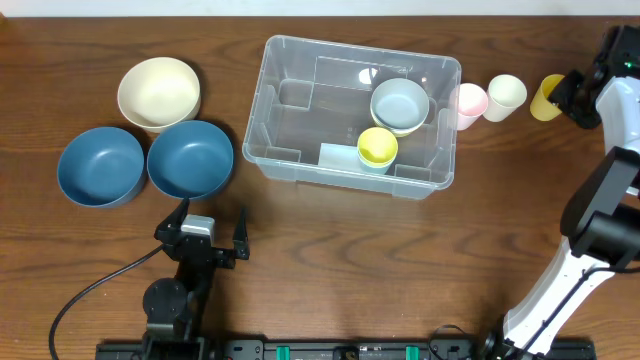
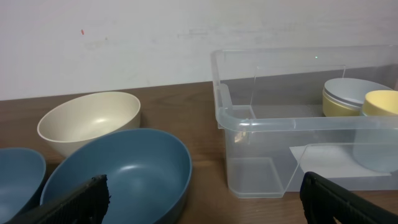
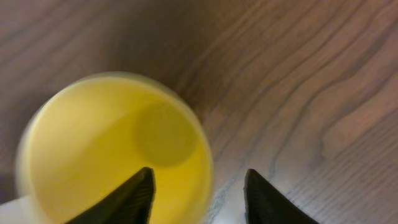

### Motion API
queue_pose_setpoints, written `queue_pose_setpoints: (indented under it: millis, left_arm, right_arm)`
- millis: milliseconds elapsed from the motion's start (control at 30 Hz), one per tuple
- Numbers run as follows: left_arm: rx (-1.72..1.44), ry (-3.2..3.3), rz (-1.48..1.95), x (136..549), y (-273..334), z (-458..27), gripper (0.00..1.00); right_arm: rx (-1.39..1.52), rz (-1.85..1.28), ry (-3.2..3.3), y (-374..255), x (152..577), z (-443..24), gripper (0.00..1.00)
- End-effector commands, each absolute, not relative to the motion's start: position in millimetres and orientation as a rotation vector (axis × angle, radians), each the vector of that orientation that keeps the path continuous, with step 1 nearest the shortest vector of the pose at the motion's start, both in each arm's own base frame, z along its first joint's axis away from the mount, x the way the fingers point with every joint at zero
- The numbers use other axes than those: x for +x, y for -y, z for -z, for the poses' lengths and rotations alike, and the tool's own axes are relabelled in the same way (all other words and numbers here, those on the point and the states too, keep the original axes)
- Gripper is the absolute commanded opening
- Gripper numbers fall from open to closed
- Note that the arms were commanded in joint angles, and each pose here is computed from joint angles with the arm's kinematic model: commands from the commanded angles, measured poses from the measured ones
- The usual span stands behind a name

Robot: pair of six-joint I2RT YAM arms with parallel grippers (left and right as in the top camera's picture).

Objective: Pack container
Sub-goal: 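Carry the yellow cup into the bin, stack it on the yellow cup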

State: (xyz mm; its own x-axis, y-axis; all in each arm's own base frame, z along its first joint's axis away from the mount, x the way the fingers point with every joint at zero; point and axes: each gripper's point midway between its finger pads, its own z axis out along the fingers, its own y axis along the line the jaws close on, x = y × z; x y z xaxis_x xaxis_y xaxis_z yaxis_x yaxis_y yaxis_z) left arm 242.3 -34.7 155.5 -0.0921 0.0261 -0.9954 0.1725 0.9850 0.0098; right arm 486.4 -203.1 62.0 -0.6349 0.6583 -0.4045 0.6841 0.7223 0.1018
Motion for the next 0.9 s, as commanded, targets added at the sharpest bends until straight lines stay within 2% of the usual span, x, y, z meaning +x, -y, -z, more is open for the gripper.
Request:
queue_pose_setpoints:
  millis: [0,300,600,867]
  left_arm:
    - [0.169,-1.704,0.129,241.4,36.4,-140.2,0.98]
    - [0.170,-1.704,0.129,241.4,36.5,-140.2,0.98]
    - [0.169,-1.704,0.129,241.4,36.4,-140.2,0.98]
    - [0.170,-1.704,0.129,241.4,36.5,-140.2,0.98]
  right_arm:
    - [1.034,0.112,-2.524,211.2,485.0,-53.4,0.37]
    - [1.045,0.116,-2.536,211.8,480.7,-52.1,0.03]
    - [1.072,0.164,-2.600,214.0,453.6,-65.6,0.01]
    - [1.052,0.142,-2.499,205.6,423.6,-163.6,0.01]
